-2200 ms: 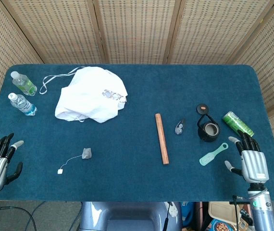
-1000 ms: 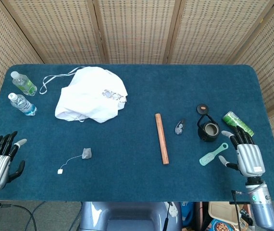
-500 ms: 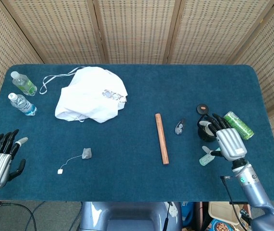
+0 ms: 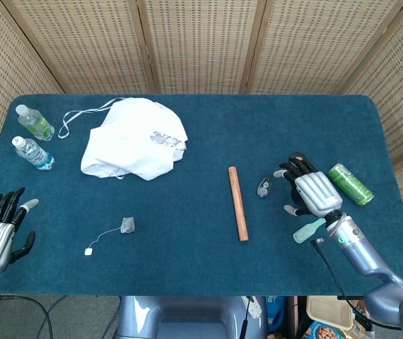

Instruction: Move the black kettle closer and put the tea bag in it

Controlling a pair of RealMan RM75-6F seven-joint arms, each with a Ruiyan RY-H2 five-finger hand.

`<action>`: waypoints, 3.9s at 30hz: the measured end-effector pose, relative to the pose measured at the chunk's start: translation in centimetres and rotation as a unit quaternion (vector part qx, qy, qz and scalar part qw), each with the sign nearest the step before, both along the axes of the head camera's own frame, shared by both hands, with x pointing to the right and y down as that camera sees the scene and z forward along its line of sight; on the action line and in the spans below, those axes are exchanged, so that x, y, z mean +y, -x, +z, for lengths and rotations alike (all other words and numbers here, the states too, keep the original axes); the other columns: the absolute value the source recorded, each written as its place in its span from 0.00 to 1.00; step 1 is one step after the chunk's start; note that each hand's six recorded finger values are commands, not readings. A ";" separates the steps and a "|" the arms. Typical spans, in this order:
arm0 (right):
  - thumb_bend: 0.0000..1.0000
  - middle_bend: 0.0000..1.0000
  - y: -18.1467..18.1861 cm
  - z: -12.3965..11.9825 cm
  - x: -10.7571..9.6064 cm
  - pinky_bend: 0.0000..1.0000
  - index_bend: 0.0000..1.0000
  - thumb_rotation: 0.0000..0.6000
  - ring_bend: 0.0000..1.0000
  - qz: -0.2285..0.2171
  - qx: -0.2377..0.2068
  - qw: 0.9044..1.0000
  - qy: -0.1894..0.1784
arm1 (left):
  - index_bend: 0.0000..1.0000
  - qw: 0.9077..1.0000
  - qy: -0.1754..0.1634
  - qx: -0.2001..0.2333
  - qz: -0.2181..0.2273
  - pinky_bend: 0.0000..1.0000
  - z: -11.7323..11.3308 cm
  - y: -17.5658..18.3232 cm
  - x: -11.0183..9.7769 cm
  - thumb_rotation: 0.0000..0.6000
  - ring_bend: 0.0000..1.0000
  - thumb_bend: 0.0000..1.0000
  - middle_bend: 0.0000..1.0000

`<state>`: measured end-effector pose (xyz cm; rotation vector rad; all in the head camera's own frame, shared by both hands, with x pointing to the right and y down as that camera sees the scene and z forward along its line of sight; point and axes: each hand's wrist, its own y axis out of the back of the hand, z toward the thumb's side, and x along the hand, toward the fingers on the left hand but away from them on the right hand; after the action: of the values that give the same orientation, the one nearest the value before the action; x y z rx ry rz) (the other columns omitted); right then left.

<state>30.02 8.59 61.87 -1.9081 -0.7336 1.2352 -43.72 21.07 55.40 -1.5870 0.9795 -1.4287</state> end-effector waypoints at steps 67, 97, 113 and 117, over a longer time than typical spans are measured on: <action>0.39 0.44 -3.3 7.1 -5.2 0.14 0.47 1.00 0.12 -0.023 0.175 0.980 0.090 | 0.18 1.000 0.019 0.009 -0.003 0.00 0.9 0.2 0.1 1.00 0.02 0.47 0.02; 0.42 0.56 -3.7 5.0 -4.3 0.14 0.59 1.00 0.23 -0.038 0.188 0.979 0.074 | 0.18 1.000 0.017 0.019 -0.003 0.00 0.8 0.4 -0.2 1.00 0.02 0.47 0.03; 0.42 0.55 -5.7 2.8 -2.1 0.14 0.59 1.00 0.23 -0.019 0.186 0.980 0.073 | 0.18 1.000 0.000 0.016 -0.001 0.00 0.1 0.3 -1.2 1.00 0.02 0.47 0.02; 0.42 0.54 -6.2 2.7 -1.9 0.14 0.59 1.00 0.23 -0.014 0.188 0.979 0.074 | 0.18 1.000 -0.001 0.016 -0.001 0.00 0.1 0.3 -1.2 1.00 0.02 0.47 0.03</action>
<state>36.24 6.65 64.56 -1.7181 -0.4229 1.6119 -44.06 19.82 55.51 -1.6125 1.0000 -1.4078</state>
